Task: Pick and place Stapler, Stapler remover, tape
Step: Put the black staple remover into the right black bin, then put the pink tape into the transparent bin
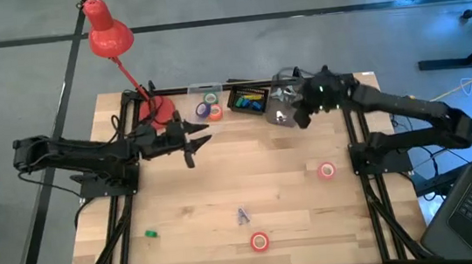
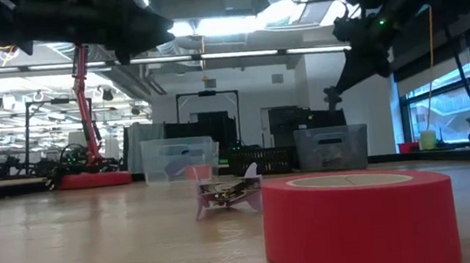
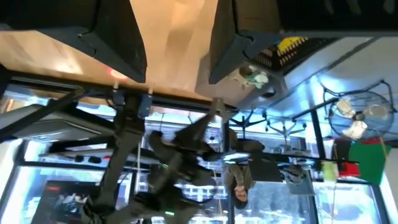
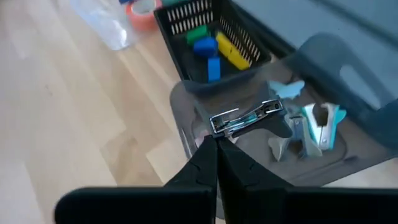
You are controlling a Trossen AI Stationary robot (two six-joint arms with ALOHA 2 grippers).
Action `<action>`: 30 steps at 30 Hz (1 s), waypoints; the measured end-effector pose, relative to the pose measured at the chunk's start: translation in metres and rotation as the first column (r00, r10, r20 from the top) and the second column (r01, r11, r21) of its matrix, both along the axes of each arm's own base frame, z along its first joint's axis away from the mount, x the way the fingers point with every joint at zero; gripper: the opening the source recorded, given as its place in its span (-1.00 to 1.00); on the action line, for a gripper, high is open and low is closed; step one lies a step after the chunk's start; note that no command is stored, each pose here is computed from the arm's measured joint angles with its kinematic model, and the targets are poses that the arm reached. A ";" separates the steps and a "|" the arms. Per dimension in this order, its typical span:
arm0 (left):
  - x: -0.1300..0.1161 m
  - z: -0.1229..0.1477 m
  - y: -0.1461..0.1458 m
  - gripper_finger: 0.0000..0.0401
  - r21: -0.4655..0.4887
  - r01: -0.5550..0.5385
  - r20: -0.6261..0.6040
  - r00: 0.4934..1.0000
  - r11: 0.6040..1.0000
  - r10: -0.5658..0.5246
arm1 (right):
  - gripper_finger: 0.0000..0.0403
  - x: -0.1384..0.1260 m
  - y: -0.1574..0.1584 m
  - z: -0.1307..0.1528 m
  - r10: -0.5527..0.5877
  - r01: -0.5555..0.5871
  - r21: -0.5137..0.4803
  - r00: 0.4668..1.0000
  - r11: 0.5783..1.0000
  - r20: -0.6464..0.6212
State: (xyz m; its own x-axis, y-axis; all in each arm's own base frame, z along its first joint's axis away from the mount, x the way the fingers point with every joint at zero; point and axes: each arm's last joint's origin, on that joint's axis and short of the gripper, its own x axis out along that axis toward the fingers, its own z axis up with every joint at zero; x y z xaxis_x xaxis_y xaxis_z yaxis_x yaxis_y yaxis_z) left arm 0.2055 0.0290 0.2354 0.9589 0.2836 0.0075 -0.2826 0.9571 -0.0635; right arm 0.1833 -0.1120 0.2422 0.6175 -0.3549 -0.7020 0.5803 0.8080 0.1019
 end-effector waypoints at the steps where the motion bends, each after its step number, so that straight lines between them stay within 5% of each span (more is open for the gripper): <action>1: 0.000 -0.001 -0.001 -0.18 -0.006 0.004 -0.001 1.000 1.000 -0.004 | -1.00 0.000 -0.008 0.001 0.003 -0.002 0.032 1.000 0.999 -0.010; 10: 0.000 -0.002 -0.003 -0.18 -0.006 0.017 -0.003 1.000 1.000 -0.017 | -1.00 0.024 -0.060 -0.027 0.078 -0.056 0.168 0.989 0.984 -0.129; 19: 0.000 -0.002 -0.003 -0.18 -0.014 0.017 -0.001 1.000 1.000 -0.017 | -0.99 0.036 -0.090 -0.063 0.067 -0.031 0.196 0.982 0.980 -0.179; 30: 0.000 -0.002 -0.003 -0.18 -0.054 0.019 0.010 1.000 0.998 -0.019 | -0.50 0.034 -0.088 -0.050 0.055 -0.032 0.161 0.989 0.986 -0.136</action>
